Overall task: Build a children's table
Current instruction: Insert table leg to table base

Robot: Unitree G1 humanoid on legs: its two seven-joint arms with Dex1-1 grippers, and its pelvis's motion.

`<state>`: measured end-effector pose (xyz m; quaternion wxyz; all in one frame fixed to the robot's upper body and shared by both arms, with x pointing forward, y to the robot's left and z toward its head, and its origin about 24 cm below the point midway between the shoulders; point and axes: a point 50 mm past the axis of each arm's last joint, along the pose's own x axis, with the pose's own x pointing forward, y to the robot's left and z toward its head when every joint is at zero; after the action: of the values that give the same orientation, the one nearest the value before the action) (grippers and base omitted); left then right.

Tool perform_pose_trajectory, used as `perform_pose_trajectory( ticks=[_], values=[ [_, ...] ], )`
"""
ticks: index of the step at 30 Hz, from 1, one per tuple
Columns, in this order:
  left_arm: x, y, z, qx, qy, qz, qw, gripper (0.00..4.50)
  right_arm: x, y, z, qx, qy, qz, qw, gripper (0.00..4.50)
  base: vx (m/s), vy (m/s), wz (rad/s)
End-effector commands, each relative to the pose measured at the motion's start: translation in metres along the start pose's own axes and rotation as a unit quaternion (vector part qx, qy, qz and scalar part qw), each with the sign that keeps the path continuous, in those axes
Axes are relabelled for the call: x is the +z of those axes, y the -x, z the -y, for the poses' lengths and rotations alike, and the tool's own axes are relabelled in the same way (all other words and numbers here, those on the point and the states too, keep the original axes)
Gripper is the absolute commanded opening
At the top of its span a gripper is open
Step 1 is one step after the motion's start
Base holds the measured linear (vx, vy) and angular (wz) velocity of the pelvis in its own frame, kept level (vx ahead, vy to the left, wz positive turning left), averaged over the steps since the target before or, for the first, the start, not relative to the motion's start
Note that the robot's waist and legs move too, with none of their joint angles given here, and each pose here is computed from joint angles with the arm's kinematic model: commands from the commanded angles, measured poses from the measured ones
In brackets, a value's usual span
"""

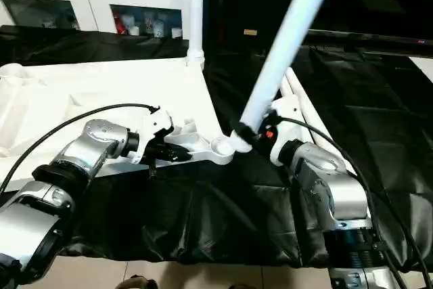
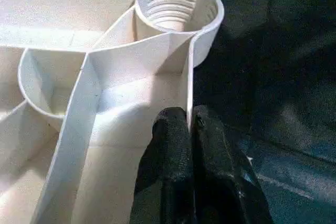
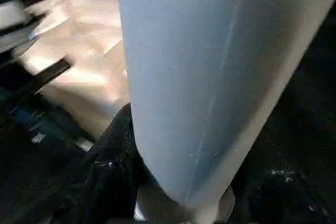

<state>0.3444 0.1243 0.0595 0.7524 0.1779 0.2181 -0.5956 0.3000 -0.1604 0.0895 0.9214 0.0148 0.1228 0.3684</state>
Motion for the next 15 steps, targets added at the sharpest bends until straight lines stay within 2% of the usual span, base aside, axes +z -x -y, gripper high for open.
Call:
perform_pose_trajectory(
  ticks=[1,6,13,15],
  values=[
    [-0.004,-0.009,0.012,-0.040,-0.016,-0.011,0.999,0.00,0.000,0.001,-0.004,0.025,0.006,-0.010,1.000,1.91,0.000,0.000,0.00],
    [-0.008,-0.017,0.027,-0.058,-0.048,-0.030,0.997,0.00,-0.006,0.002,-0.005,0.032,0.006,-0.026,0.999,1.91,0.000,0.000,0.00],
    [0.000,-0.017,0.038,-0.043,-0.045,-0.011,0.998,0.00,-0.011,0.004,-0.006,0.047,-0.002,-0.043,0.998,1.91,0.000,0.000,0.00],
    [0.002,-0.015,0.041,-0.038,-0.043,-0.006,0.998,0.00,-0.018,0.003,-0.007,0.053,-0.005,-0.061,0.997,1.91,0.000,0.000,0.00]
  ],
)
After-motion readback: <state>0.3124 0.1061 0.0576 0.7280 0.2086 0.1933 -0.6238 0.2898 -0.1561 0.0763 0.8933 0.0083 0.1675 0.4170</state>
